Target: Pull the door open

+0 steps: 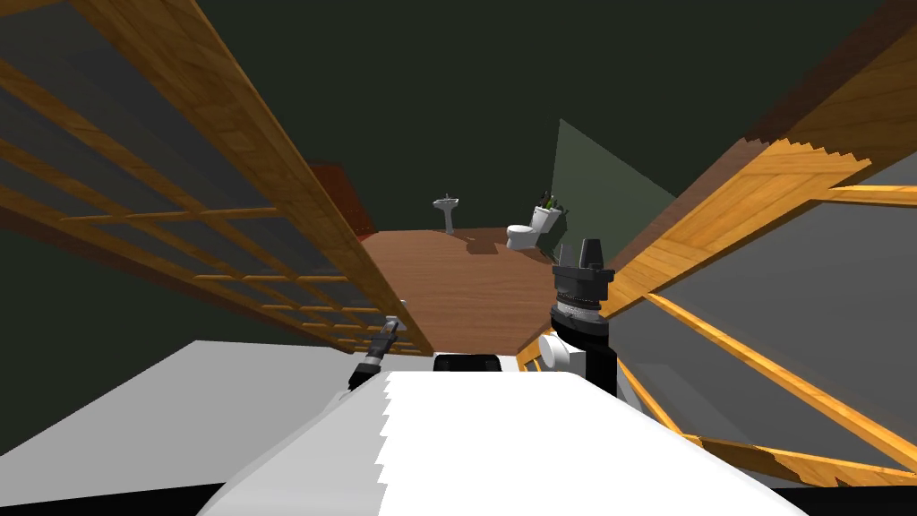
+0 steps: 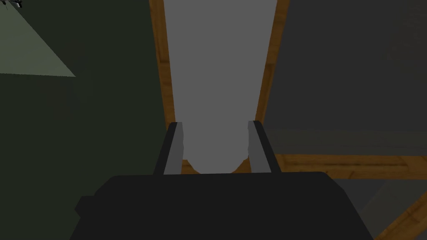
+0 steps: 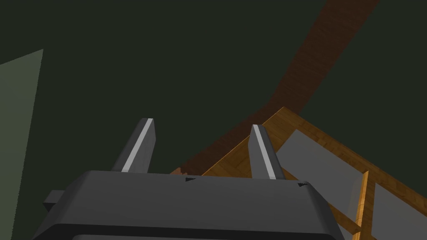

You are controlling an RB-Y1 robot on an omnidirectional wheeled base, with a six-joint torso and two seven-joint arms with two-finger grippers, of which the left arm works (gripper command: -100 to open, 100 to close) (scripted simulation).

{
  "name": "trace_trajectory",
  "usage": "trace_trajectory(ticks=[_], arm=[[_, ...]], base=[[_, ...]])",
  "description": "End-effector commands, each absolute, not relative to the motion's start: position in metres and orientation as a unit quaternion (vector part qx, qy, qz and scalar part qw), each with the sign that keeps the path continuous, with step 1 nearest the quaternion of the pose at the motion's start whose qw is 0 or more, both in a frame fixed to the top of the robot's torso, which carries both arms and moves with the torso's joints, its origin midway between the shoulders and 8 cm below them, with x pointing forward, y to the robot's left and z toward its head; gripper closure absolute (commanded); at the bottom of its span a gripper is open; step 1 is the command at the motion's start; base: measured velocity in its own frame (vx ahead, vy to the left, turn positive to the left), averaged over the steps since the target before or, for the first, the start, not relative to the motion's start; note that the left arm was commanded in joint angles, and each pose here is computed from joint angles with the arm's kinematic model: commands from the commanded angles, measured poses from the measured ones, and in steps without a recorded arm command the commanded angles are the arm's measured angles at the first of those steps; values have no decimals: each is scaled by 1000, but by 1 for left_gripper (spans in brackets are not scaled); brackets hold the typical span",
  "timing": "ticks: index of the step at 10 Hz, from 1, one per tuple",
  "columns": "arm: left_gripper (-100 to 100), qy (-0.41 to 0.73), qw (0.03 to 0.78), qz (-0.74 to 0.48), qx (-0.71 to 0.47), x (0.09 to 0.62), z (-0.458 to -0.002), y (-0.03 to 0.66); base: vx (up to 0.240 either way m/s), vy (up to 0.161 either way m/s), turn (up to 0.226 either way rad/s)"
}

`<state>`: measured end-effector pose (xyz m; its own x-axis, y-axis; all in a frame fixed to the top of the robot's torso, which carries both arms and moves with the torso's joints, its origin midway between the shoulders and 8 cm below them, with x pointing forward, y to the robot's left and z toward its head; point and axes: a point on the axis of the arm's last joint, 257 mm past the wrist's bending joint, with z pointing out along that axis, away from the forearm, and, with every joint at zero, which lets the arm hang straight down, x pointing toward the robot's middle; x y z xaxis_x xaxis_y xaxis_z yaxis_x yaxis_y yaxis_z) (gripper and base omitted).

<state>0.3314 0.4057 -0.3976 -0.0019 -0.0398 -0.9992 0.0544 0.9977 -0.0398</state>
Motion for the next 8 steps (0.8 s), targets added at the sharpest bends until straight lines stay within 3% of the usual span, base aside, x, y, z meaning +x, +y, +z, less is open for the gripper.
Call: trace_trajectory(ticks=[1,8], arm=[[100,705,707,-52,-15,334,-397,404],[100,694,705,-115,-89,342,-394,404]], base=[[-35,19,-56],[-44,22,-44]])
